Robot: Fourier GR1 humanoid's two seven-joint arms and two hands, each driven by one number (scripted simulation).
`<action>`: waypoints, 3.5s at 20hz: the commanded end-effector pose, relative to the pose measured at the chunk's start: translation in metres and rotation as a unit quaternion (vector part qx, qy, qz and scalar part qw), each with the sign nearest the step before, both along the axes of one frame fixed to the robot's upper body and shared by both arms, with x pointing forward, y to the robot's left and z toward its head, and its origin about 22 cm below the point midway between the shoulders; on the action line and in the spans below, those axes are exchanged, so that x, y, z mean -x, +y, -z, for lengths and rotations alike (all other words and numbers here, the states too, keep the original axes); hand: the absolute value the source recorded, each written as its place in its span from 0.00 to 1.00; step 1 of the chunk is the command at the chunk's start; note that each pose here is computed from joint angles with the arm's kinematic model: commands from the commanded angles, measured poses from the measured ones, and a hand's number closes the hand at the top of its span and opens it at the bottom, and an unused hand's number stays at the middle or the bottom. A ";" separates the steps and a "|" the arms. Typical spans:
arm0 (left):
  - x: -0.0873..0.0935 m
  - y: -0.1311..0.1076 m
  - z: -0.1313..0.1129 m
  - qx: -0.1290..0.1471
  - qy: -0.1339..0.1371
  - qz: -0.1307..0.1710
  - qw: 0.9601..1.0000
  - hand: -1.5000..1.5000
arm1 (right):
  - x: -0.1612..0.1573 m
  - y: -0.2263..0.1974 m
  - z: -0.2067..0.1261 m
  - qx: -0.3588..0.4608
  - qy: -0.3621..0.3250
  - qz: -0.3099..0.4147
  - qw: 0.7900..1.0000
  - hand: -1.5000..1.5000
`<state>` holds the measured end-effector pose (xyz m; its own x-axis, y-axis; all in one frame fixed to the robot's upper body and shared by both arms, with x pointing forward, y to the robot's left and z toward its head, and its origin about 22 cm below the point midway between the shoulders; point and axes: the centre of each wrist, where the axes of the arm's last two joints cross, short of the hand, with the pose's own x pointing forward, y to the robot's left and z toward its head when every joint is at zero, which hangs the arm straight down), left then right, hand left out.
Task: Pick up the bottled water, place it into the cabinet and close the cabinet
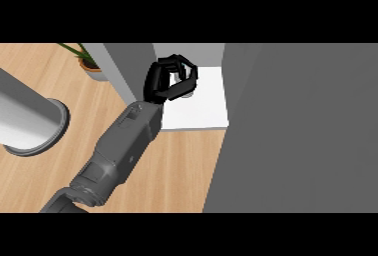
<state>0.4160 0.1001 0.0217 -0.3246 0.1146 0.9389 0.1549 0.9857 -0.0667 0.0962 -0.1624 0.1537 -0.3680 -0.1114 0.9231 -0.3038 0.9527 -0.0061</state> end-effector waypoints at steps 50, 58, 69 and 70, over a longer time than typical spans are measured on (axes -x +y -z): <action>0.327 0.209 -0.020 0.136 0.010 0.017 0.991 1.00 | -0.094 0.114 -0.078 0.033 0.023 -0.121 0.992 1.00; 0.338 0.244 -0.022 0.128 -0.008 -0.001 0.992 1.00 | -0.156 0.116 -0.072 0.060 0.024 -0.107 0.992 1.00; 0.337 0.258 -0.019 0.136 -0.002 -0.003 0.991 1.00 | -0.257 0.098 -0.047 0.073 0.067 -0.082 0.992 1.00; 0.334 0.259 -0.030 0.126 0.004 0.011 0.992 1.00 | -0.262 0.113 -0.053 0.076 0.066 -0.075 0.992 1.00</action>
